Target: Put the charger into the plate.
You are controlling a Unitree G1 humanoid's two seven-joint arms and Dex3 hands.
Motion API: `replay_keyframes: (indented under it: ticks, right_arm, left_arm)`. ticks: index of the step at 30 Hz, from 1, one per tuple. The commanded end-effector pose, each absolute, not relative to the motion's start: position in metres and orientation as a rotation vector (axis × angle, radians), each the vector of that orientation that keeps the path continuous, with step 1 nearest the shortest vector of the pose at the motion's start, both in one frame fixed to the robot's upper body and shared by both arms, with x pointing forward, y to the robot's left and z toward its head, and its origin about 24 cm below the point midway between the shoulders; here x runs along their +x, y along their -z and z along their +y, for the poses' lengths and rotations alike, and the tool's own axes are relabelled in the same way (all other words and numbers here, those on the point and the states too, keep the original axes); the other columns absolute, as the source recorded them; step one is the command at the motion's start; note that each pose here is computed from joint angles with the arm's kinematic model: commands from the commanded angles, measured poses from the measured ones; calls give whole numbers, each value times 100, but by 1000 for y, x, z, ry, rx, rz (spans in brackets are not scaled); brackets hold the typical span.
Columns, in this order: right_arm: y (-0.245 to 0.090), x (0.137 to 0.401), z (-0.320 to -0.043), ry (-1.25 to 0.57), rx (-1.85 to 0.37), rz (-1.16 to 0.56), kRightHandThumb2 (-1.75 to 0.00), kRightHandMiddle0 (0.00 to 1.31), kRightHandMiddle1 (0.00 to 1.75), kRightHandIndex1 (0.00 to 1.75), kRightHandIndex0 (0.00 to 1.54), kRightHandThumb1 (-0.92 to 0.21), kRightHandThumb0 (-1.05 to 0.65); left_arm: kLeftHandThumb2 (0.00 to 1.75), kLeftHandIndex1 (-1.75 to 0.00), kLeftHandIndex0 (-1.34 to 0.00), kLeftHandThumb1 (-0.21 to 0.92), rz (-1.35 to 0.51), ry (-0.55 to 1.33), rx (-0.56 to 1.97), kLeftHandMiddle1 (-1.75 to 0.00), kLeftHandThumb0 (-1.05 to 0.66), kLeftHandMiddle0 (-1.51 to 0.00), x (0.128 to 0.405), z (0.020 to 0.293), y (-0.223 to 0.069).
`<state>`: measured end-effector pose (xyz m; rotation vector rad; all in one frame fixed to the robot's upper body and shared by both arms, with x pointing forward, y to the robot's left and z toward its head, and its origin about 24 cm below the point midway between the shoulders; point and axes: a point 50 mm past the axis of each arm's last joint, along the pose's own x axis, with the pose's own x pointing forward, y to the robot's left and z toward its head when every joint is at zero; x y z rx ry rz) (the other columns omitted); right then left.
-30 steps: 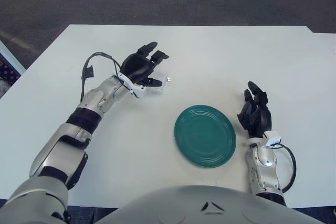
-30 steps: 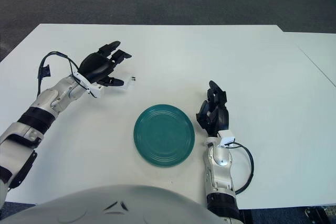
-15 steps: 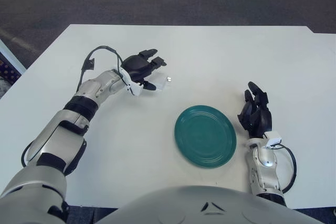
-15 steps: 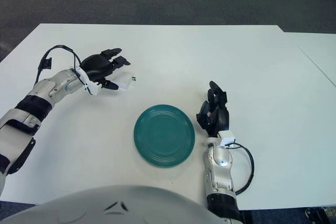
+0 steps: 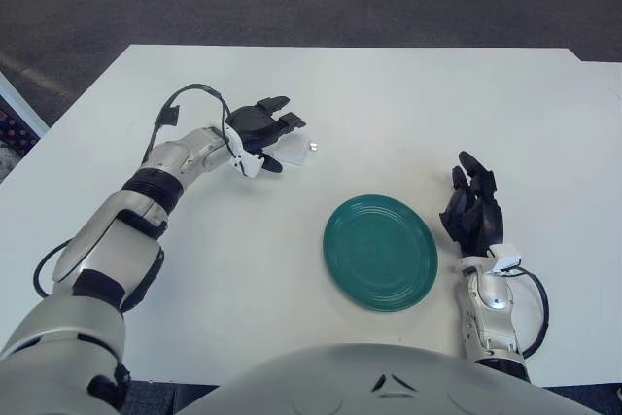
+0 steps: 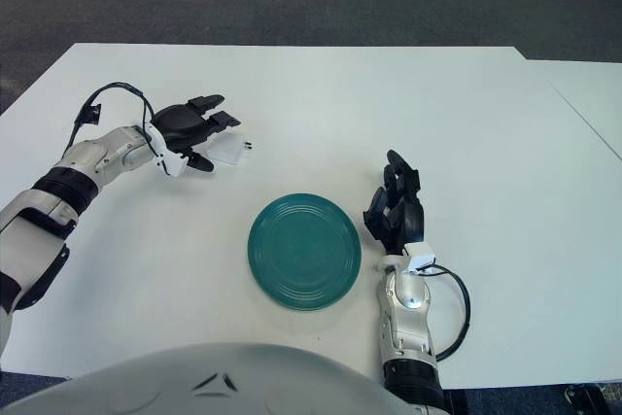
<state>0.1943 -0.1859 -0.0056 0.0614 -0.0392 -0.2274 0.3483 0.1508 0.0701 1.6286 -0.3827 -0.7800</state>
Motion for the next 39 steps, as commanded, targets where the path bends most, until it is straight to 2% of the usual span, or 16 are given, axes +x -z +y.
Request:
replay_keyframes:
  ticks: [1, 20, 29, 35, 39]
  right_arm:
    - [48, 160, -183, 255, 93, 212, -80, 0, 58, 1, 16, -92, -77]
    - [52, 159, -184, 244, 102, 217, -82, 0, 56, 1, 17, -92, -76]
    - [53, 157, -186, 242, 105, 222, -83, 0, 56, 1, 19, -92, -75]
    - [54, 156, -186, 239, 105, 222, -82, 0, 56, 1, 18, -92, -76]
    - [54, 155, -186, 230, 101, 218, -82, 0, 55, 0, 17, -92, -76]
  left_arm:
    - [38, -53, 0, 92, -392, 775, 1644, 0, -105, 0, 353, 149, -74]
    - [43, -51, 0, 92, -308, 698, 1655, 0, -105, 0, 364, 149, -66]
    - [46, -40, 0, 92, -283, 679, 1669, 0, -105, 0, 368, 146, -65]
    - [45, -46, 0, 92, -225, 708, 1667, 0, -105, 0, 368, 143, -56]
    - [44, -57, 0, 92, -162, 760, 1645, 0, -105, 0, 368, 141, -53]
